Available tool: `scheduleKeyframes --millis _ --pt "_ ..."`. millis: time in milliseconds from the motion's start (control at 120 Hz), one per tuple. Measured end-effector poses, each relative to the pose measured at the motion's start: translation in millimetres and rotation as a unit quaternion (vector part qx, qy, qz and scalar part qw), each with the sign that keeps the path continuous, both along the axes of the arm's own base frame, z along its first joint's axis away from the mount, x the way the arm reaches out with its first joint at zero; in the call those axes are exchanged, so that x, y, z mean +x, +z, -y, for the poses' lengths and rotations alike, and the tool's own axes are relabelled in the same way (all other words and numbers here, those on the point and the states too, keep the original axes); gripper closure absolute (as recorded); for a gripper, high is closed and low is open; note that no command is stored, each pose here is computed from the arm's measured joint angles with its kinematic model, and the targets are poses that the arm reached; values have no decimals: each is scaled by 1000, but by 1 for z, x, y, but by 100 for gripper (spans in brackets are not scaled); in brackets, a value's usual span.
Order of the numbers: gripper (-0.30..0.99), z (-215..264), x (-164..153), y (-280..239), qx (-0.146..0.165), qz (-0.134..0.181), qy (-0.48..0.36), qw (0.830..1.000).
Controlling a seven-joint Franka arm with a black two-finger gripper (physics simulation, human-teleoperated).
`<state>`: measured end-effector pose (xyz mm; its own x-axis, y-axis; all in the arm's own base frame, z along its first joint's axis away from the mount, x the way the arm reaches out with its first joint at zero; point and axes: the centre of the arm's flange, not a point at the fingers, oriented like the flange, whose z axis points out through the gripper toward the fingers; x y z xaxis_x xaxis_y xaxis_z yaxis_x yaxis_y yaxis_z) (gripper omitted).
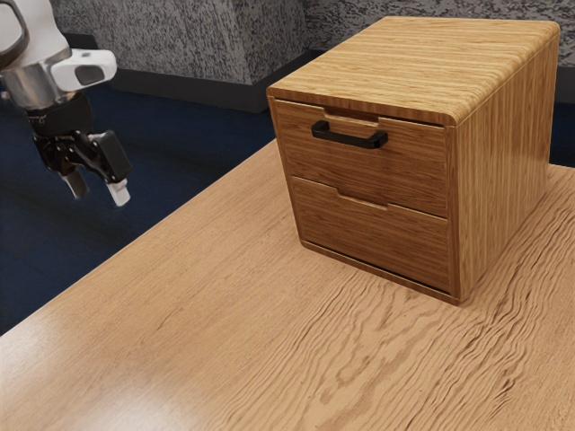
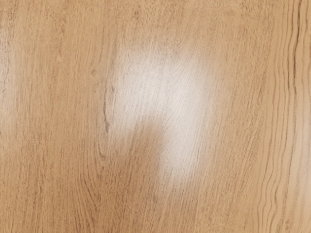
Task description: Pull the drawer handle with one arm to open the drawer
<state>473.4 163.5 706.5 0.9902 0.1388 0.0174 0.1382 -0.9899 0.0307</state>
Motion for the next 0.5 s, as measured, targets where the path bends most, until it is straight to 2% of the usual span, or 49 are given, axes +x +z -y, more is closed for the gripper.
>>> scheduleKeyframes --millis 183,242,292,350,500 --pt "2 -4 9 22 22 62 -18 998" --pt "2 7 -5 93 50 130 -29 990" --pt "2 19 -15 122 61 158 -41 985" --pt "2 29 -18 133 66 167 -54 982" --pt "2 47 -13 134 70 163 -92 980"
